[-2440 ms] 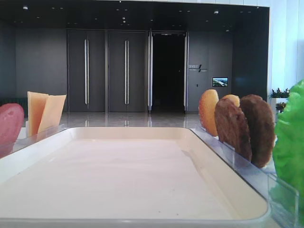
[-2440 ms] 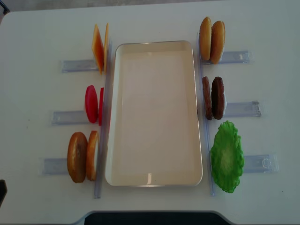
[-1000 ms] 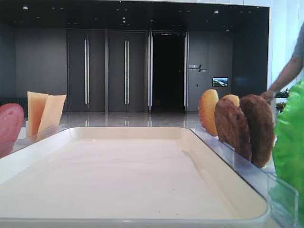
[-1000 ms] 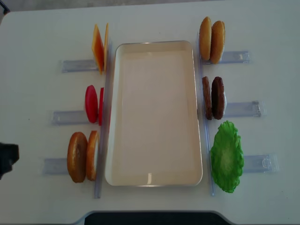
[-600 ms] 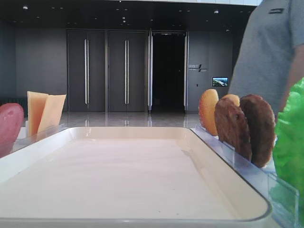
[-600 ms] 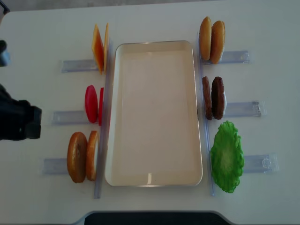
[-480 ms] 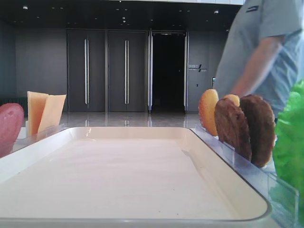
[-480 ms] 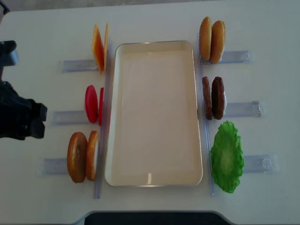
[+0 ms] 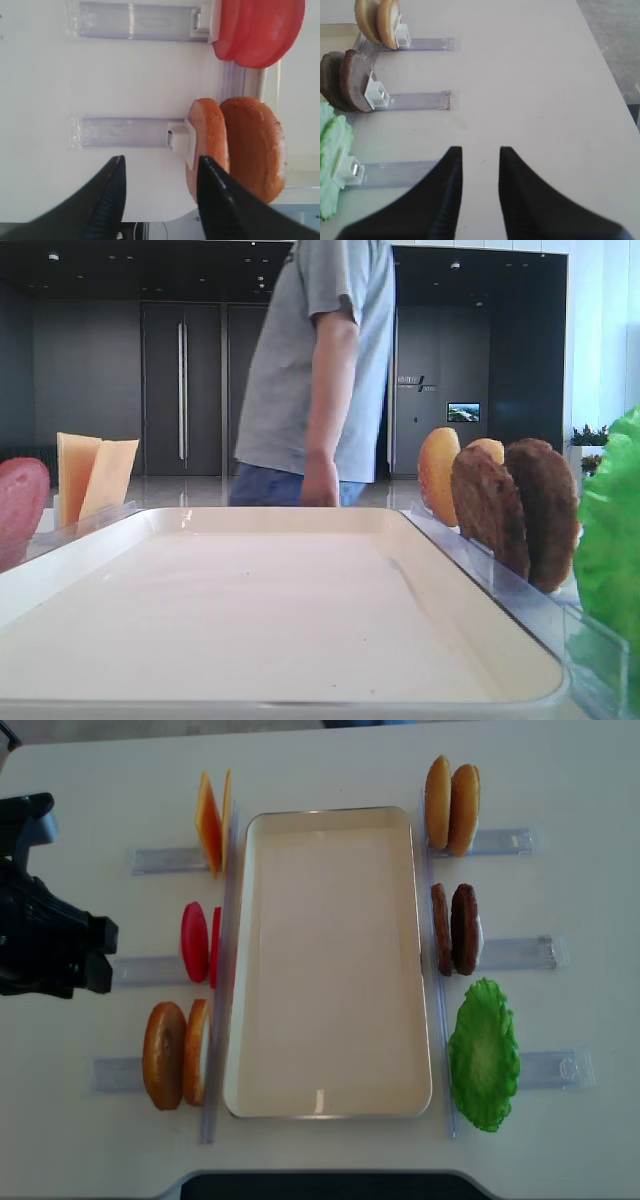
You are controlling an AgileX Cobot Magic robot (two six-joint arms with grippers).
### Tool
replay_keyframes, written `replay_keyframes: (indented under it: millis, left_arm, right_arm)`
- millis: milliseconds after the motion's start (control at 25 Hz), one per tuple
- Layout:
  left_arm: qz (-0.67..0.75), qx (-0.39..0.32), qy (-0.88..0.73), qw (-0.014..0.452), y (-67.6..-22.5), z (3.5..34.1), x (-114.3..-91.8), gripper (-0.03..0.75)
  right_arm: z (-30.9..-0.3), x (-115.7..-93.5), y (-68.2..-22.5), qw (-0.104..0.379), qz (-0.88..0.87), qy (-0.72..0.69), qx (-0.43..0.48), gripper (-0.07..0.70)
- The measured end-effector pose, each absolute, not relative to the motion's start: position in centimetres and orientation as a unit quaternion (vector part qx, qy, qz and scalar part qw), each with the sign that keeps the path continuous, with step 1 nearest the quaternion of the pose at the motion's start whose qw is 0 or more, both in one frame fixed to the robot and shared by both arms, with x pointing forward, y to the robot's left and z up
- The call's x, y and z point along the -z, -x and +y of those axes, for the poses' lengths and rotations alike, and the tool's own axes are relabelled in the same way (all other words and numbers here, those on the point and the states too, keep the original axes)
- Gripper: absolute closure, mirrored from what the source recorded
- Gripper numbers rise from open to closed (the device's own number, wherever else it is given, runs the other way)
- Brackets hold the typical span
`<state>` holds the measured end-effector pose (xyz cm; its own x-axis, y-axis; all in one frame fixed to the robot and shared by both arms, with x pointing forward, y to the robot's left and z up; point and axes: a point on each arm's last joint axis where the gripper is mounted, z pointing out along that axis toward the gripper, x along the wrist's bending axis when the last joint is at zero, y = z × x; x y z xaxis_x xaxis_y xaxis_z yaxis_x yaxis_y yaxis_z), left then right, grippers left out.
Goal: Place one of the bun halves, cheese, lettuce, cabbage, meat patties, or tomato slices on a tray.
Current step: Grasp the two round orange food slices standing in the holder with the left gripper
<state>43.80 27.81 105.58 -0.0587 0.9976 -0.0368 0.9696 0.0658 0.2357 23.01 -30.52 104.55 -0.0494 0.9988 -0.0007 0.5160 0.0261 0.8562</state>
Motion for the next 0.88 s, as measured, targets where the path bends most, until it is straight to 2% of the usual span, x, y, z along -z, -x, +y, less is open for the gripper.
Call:
replay_keyframes:
  millis: [240,640,880]
  left_arm:
    - [0.719,-0.054,-0.683,0.117,-43.8,26.6,-105.6,0.357]
    - [0.681,-0.049,-0.716,0.146,-41.9,20.0,-105.7,0.357]
    - [0.681,-0.046,-0.716,0.147,-41.2,18.8,-105.8,0.357]
  right_arm:
    - [-30.5,-104.5,-23.0,0.339,0.631,-0.600,-0.356,0.423]
    - [-30.5,-104.5,-23.0,0.339,0.631,-0.600,-0.356,0.423]
    - [-30.5,-104.5,-23.0,0.339,0.631,-0.600,-0.356,0.423]
